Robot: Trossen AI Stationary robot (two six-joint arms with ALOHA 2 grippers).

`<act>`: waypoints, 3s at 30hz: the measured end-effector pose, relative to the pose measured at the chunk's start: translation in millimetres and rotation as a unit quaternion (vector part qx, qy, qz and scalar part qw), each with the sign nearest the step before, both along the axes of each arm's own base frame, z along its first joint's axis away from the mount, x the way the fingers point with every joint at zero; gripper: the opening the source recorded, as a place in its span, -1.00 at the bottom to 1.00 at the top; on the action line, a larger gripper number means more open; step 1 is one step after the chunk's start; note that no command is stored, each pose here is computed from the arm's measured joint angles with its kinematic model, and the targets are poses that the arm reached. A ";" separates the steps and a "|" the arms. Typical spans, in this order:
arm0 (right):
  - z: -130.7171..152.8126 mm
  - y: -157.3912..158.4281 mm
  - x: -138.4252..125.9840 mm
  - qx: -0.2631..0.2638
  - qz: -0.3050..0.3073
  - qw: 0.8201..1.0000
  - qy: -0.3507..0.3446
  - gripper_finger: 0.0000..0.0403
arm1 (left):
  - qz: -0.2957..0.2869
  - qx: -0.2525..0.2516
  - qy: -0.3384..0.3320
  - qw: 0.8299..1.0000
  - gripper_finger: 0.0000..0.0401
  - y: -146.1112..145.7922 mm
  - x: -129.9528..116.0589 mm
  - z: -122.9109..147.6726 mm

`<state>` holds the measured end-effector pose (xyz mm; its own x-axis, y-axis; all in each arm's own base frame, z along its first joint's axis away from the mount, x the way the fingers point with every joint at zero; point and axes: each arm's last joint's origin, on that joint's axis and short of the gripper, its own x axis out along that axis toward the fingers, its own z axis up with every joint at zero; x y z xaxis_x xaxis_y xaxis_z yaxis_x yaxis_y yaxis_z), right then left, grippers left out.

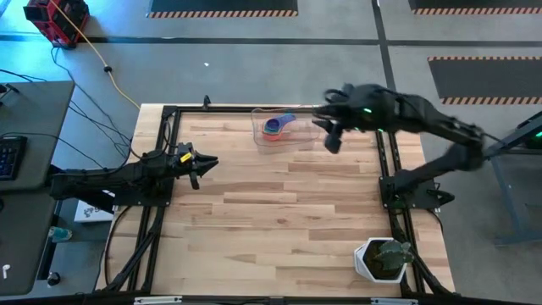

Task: Nest measuring cups in basket
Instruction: Return to Home Position

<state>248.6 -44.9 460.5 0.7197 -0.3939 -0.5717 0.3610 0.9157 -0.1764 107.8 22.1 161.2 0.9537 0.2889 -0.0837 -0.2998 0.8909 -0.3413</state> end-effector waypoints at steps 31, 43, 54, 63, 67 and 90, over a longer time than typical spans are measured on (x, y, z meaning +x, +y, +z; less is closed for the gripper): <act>-250.1 27.2 -143.4 0.125 0.030 0.944 -0.303 -0.40 | 0.021 0.016 0.028 0.999 -0.63 1.2 -0.9 -4.2; -288.6 28.4 -147.7 0.150 0.032 0.936 -0.318 -0.40 | 0.009 0.127 0.064 0.990 -0.63 1.2 -0.9 -4.2; -301.1 29.2 -145.4 0.165 0.046 0.931 -0.323 -0.40 | 0.010 0.119 0.061 0.991 -0.63 1.2 -0.9 -4.2; -301.1 29.2 -145.4 0.155 0.051 0.933 -0.320 -0.40 | 0.014 0.083 0.049 0.995 -0.63 1.2 -0.8 -4.2; -301.1 29.3 -145.3 0.136 0.060 0.938 -0.315 -0.40 | 0.014 0.083 0.050 0.995 -0.63 1.2 -0.8 -4.2; -301.3 29.3 -145.3 0.134 0.061 0.938 -0.313 -0.40 | 0.013 0.083 0.049 0.995 -0.63 1.2 -0.8 -4.1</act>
